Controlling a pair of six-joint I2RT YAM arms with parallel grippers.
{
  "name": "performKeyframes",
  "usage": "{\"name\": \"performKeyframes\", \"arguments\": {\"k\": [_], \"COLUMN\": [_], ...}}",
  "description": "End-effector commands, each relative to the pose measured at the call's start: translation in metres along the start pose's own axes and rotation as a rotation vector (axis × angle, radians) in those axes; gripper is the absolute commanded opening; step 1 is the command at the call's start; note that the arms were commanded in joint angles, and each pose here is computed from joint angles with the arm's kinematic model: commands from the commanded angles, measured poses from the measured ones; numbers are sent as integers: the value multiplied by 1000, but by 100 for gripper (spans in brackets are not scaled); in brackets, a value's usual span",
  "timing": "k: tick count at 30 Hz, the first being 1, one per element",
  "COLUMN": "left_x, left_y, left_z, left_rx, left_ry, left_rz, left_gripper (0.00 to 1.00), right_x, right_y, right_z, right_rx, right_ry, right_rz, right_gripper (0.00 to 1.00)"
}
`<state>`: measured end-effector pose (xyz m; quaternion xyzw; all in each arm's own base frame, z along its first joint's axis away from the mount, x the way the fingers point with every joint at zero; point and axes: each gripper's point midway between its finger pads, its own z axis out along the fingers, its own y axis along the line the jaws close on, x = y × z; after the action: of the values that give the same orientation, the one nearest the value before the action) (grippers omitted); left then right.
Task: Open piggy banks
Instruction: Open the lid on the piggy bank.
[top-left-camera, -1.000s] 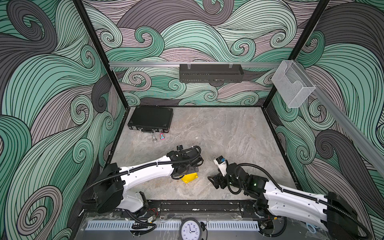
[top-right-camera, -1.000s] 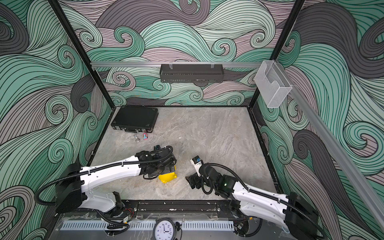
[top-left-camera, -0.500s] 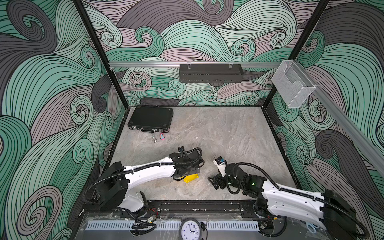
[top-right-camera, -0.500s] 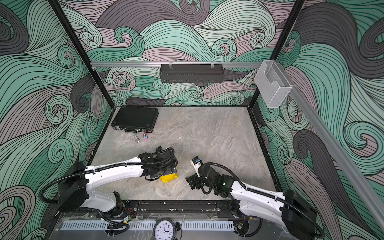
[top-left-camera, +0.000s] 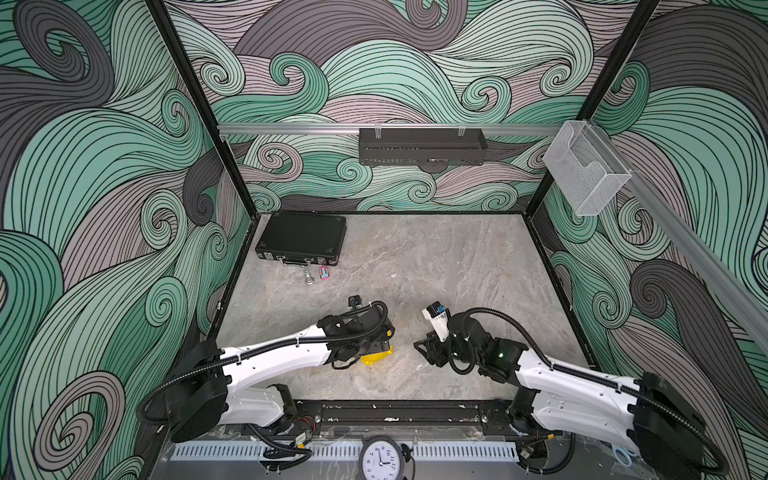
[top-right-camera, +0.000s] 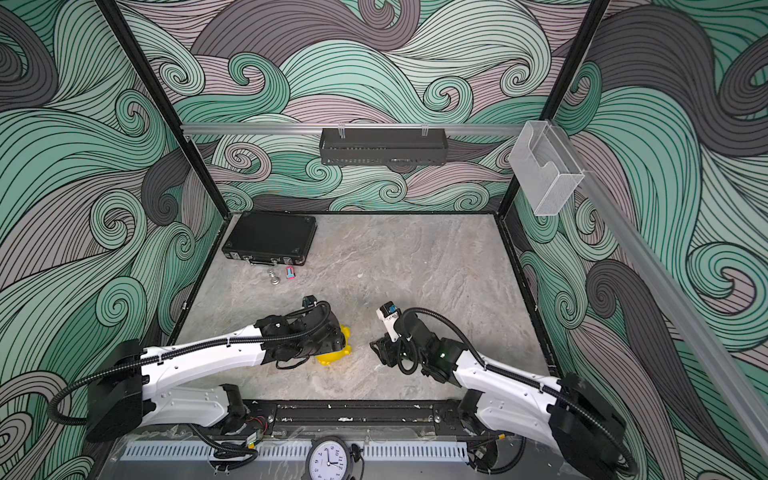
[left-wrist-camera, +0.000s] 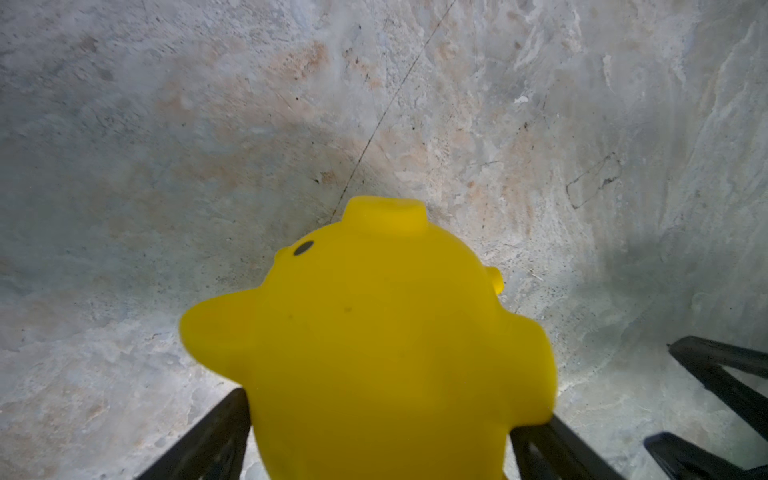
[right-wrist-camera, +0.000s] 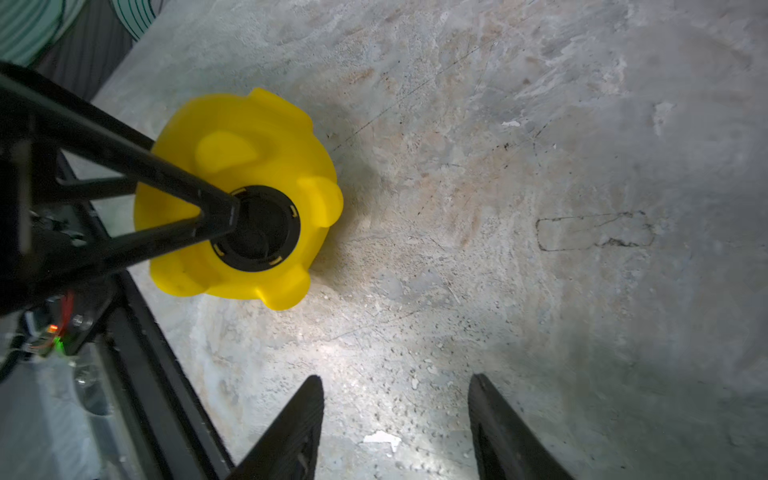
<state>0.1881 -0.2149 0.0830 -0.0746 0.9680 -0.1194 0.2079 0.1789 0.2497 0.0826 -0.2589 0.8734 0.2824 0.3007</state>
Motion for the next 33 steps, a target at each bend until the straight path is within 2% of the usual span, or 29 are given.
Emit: {"name": "performKeyframes", "arguments": {"k": [1, 4, 7, 17, 28, 33], "left_x": [5, 0, -6, -20, -32, -39], "left_y": [22, 21, 21, 10, -9, -12], "left_z": [9, 10, 11, 11, 3, 1], "left_rx": [-58, -55, -63, -55, 19, 40], "left_ry": [34, 28, 40, 73, 98, 88], "left_rz": [52, 70, 97, 144, 146, 135], "left_gripper": [88, 88, 88, 88, 91, 92], "right_x": [-17, -26, -38, -61, -51, -51], "right_y": [26, 35, 46, 56, 49, 50], "right_z": [4, 11, 16, 49, 71, 73], "right_rx": [-160, -213, -272, -334, -370, -382], "right_ry": [1, 4, -11, 0, 32, 28], "right_rz": [23, 31, 41, 25, 66, 60], "right_gripper": [35, 20, 14, 13, 11, 15]}}
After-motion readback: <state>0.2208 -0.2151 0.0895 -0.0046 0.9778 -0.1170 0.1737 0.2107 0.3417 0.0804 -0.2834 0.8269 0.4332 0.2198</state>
